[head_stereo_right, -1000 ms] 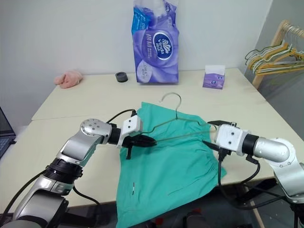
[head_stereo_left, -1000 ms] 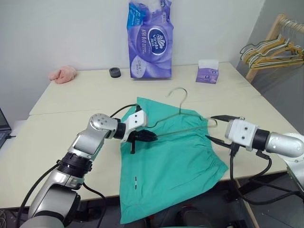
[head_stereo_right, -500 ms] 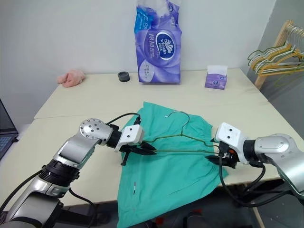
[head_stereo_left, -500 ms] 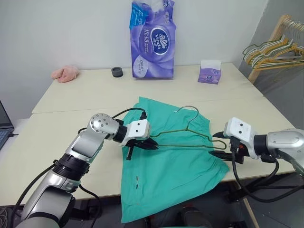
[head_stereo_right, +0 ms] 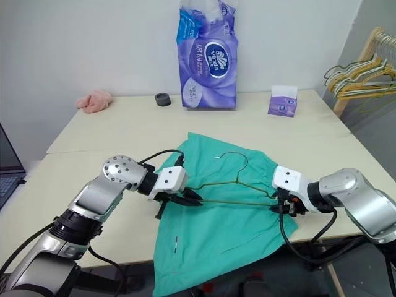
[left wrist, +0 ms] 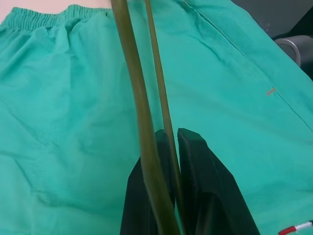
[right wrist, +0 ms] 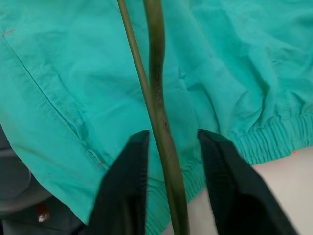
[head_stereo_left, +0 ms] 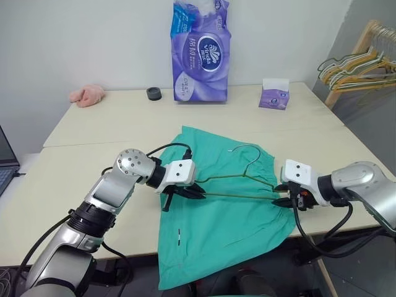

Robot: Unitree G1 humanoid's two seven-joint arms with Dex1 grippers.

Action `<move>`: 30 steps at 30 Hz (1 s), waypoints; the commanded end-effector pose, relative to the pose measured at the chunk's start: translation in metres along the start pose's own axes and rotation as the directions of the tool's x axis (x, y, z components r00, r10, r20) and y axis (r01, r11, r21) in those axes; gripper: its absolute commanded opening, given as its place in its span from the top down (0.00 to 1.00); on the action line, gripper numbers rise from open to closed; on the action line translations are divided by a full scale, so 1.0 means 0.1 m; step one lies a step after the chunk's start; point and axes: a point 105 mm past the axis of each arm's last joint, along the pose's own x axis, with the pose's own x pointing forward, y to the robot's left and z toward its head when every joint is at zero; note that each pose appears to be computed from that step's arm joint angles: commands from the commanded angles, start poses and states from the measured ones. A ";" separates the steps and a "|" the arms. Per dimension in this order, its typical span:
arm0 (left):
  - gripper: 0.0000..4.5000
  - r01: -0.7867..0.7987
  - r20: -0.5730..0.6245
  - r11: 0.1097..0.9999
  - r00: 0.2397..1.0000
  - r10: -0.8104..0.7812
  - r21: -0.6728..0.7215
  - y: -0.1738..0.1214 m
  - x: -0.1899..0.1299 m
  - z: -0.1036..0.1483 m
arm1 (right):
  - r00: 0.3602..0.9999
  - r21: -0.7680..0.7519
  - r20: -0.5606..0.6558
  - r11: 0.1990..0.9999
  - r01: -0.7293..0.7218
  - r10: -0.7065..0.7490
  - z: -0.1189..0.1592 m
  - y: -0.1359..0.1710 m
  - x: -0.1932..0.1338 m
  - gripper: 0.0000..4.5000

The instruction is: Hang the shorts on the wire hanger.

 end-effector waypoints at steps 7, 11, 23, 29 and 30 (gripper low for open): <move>1.00 -0.015 0.007 0.999 1.000 0.014 0.050 0.01 -0.02 0.09 | 1.000 -0.033 -0.002 0.999 -0.014 0.014 0.07 0.04 -0.01 1.00; 1.00 -0.010 0.006 0.999 1.000 0.010 0.051 -0.01 0.00 0.09 | 1.000 -0.053 -0.002 0.998 -0.024 0.024 0.08 0.08 0.01 1.00; 0.45 -0.127 0.095 0.988 0.986 0.135 -0.084 0.18 -0.03 0.09 | 1.000 -0.033 0.020 0.999 -0.023 0.024 0.07 0.10 -0.03 1.00; 0.25 -0.357 0.069 0.911 0.923 0.377 -0.205 0.54 -0.37 -0.13 | 0.998 0.089 0.020 0.995 0.052 -0.054 -0.12 0.03 -0.16 1.00; 0.25 -0.392 0.068 0.893 0.907 0.415 -0.221 0.59 -0.42 -0.16 | 0.997 0.118 0.018 0.990 0.072 -0.075 -0.17 0.02 -0.18 1.00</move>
